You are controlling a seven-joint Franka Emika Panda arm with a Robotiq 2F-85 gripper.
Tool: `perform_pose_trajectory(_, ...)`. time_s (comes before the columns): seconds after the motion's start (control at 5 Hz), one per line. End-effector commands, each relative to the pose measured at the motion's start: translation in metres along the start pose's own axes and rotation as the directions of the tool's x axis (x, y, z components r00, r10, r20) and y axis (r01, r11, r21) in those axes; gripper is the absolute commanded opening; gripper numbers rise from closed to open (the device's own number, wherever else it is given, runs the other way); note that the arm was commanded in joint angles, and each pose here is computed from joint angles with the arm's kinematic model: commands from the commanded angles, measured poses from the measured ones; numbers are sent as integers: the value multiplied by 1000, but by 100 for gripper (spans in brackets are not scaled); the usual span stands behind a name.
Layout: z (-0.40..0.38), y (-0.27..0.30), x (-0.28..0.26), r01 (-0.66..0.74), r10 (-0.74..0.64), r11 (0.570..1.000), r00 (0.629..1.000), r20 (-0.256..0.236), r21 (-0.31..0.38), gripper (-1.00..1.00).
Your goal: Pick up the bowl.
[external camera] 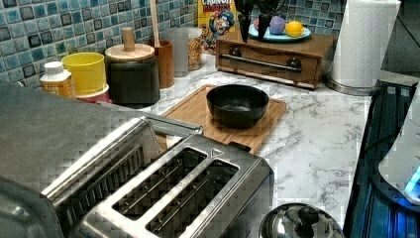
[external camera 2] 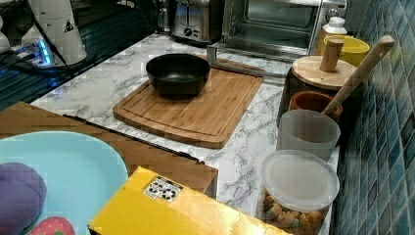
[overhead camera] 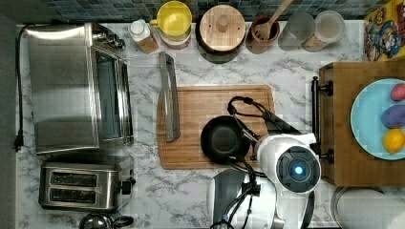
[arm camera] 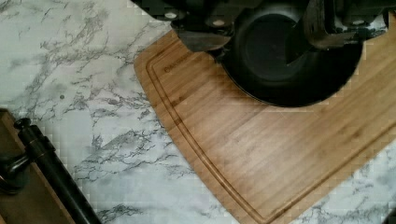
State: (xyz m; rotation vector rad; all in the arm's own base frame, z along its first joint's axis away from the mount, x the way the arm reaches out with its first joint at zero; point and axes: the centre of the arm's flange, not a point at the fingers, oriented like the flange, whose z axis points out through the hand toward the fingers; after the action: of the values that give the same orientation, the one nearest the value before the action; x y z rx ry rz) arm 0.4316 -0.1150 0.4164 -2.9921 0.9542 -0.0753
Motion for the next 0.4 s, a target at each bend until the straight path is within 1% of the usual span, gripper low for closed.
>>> perform_pose_trajectory(0.2,57,24,-17,101,-100,994,995,-8,51,0)
perform_pose_trajectory(0.4,66,23,-21,100,-100,993,995,-2,62,0)
